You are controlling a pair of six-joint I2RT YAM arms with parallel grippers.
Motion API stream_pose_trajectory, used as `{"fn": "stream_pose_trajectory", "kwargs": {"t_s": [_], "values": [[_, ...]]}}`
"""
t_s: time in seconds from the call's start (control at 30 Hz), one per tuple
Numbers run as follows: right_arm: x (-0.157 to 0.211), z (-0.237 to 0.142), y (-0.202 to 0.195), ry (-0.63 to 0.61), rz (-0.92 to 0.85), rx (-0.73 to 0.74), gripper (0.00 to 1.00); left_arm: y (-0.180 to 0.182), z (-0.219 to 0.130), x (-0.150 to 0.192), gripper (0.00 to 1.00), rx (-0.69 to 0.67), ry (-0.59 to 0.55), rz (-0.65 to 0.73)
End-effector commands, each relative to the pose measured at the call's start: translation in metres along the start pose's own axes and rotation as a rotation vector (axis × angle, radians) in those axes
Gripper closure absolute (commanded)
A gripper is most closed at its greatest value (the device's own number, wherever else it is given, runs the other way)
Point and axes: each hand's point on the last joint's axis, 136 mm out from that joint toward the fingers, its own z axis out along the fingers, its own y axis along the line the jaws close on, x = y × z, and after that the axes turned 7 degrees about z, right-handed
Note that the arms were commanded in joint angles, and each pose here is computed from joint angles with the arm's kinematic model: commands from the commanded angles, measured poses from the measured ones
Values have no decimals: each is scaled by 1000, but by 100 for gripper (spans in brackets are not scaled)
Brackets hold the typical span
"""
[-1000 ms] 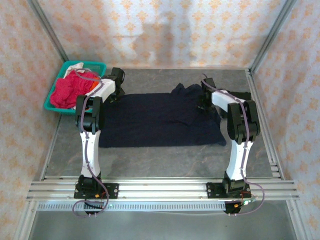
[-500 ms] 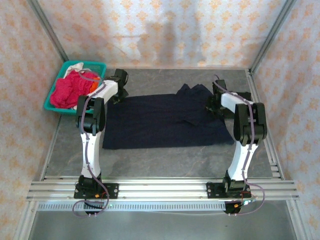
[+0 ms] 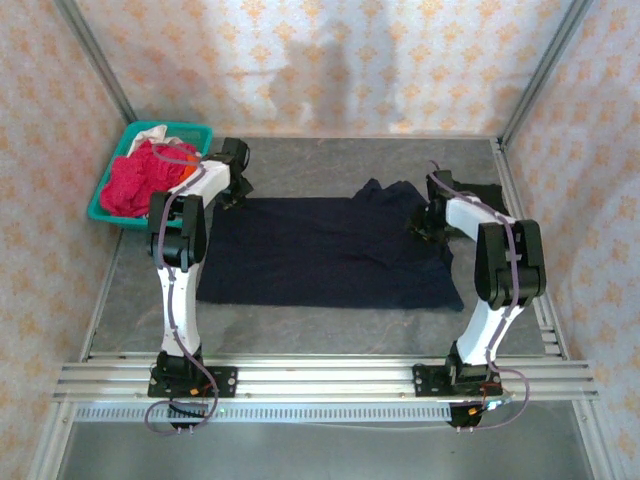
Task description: Fold and stack the t-shirts
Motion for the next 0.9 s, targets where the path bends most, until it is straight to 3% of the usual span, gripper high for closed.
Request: {"fn": "stream_pose_trajectory", "kwargs": {"t_s": [0.0,0.13,0.4,0.47,0.6,0.87], "values": [[-41,-46,33,-144,-56,-58,50,20,11,19,100,-74,81,17],[-77,-51,50,-227,-87,-43,48,20,11,17,100,-74,77,19],[-119,-7,83,-246,-161,1,49,20,9,16,100,-73,72,23],[-125,4,90,-243,-185,29,50,21,9,16,93,-76,69,24],[-130,25,97,-226,-215,68,53,20,4,12,79,-73,61,37],[-115,57,88,-149,-247,111,54,20,-9,4,74,-71,40,49]]}}
